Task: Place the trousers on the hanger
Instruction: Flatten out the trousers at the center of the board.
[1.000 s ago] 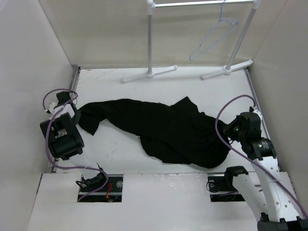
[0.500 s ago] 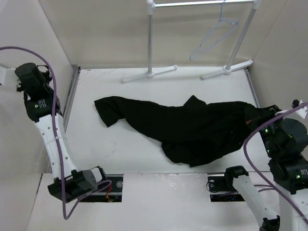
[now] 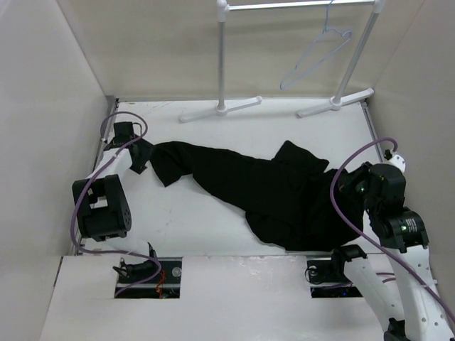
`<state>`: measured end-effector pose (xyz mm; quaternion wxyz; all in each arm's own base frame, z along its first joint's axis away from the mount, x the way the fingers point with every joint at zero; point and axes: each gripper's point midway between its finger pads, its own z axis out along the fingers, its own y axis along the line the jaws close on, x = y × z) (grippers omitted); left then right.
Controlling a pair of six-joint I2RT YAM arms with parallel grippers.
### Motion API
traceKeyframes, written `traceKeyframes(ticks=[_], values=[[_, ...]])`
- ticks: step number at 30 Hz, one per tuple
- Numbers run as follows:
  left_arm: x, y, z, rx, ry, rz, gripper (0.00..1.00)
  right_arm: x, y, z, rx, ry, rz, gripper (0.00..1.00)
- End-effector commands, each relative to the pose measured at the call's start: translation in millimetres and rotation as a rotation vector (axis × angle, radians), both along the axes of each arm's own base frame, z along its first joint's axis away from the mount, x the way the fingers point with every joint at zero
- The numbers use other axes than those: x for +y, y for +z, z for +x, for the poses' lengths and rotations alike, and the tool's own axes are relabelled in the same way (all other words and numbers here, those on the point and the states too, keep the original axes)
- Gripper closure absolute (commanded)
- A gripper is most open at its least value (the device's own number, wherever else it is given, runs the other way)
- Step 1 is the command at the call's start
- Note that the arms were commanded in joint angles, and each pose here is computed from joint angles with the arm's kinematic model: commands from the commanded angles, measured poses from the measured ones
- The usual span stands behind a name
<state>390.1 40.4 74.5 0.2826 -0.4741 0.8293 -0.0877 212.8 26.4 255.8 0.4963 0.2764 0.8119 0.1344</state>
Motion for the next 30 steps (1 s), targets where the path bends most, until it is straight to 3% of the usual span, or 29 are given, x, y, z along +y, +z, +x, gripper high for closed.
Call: traceKeyframes(ticks=[1,8,12,15,17,24,27,30], values=[[-9.8,28.1,34.2,-0.144,-0.065,0.005,0.40,5.2,8.7,3.0,-0.055,0.017,0.037,0.94],[-3.4,-23.3,44.8,-0.014,-0.072,0.049,0.54,4.8,3.2,2.1,-0.045,0.013,0.041,0.93],[-1.4,-34.8,46.0,0.005,-0.066,0.058,0.57,4.3,3.4,4.9,-0.038,0.009,0.042,0.93],[-4.0,-34.2,46.8,0.005,-0.067,0.049,0.84,3.3,1.9,6.1,-0.033,0.003,0.040,0.93],[-4.2,-13.1,49.7,-0.047,-0.057,0.049,0.92,1.7,1.6,7.0,-0.032,-0.006,0.037,0.93],[9.3,135.4,37.0,-0.346,0.022,0.072,0.97,-0.6,18.4,15.5,-0.074,-0.014,0.031,0.94],[13.7,136.2,23.7,-0.313,0.032,0.074,0.95,1.2,27.9,19.3,-0.095,-0.005,0.030,0.94],[4.2,91.7,11.4,-0.192,-0.003,0.049,0.89,6.9,31.5,22.8,-0.102,0.017,0.034,0.93]])
